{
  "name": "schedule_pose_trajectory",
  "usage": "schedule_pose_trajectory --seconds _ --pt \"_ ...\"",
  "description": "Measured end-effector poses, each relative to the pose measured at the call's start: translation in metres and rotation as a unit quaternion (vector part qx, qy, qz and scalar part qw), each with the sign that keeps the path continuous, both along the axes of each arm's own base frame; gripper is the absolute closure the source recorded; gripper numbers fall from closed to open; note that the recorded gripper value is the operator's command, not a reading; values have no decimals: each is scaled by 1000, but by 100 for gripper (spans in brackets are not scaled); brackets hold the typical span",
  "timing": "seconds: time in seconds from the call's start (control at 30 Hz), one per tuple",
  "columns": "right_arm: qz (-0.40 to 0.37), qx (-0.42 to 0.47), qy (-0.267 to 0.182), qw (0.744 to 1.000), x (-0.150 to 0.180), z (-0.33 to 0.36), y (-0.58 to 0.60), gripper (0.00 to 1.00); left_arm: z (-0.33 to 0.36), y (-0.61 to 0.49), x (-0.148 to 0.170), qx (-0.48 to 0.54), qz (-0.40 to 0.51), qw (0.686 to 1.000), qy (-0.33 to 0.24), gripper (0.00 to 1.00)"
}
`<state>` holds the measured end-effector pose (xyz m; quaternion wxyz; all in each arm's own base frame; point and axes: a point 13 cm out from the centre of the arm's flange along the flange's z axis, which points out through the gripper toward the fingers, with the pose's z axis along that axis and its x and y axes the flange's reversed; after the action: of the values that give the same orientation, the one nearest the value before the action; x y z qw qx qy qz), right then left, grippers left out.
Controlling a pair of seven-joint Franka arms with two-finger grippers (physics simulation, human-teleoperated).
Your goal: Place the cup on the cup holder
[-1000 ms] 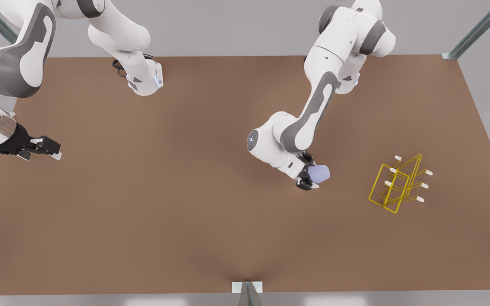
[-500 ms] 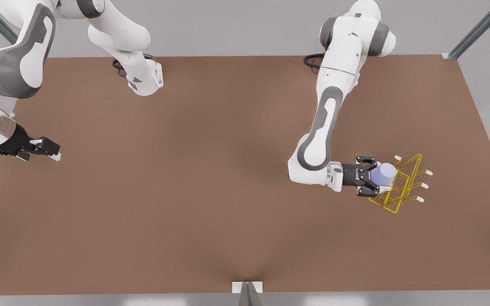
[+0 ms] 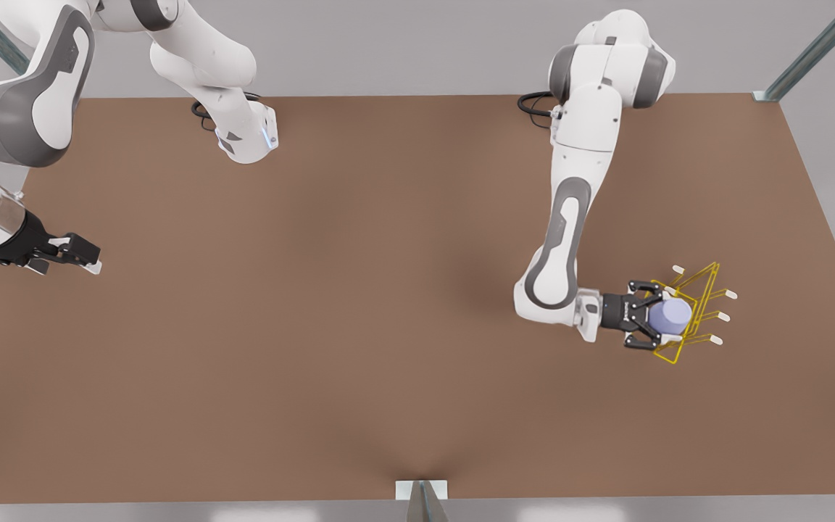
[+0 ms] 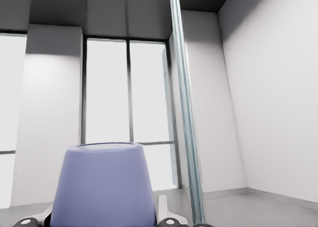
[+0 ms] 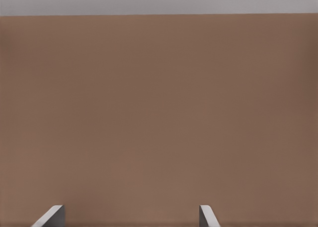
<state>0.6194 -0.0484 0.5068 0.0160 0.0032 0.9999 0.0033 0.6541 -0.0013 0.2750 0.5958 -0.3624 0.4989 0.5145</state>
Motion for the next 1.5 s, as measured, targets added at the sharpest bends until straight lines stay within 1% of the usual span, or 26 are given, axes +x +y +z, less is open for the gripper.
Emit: schedule_pose_trajectory --seconds 0.27,0.53,0.7,1.2,1.5 --pt "0 -1 0 1000 0 0 0 0 -10 10 -17 11 4 1000 23 22" --pt "0 -1 0 1000 0 0 0 0 -19 11 -21 21 5 999 27 22" --pt "0 -1 0 1000 0 0 0 0 -23 15 -29 25 8 999 34 22" --pt "0 -1 0 1000 0 0 0 0 -50 35 -29 41 9 998 46 22" --pt "-1 0 -11 1000 6 1 -1 0 -52 35 -31 41 7 998 44 22"
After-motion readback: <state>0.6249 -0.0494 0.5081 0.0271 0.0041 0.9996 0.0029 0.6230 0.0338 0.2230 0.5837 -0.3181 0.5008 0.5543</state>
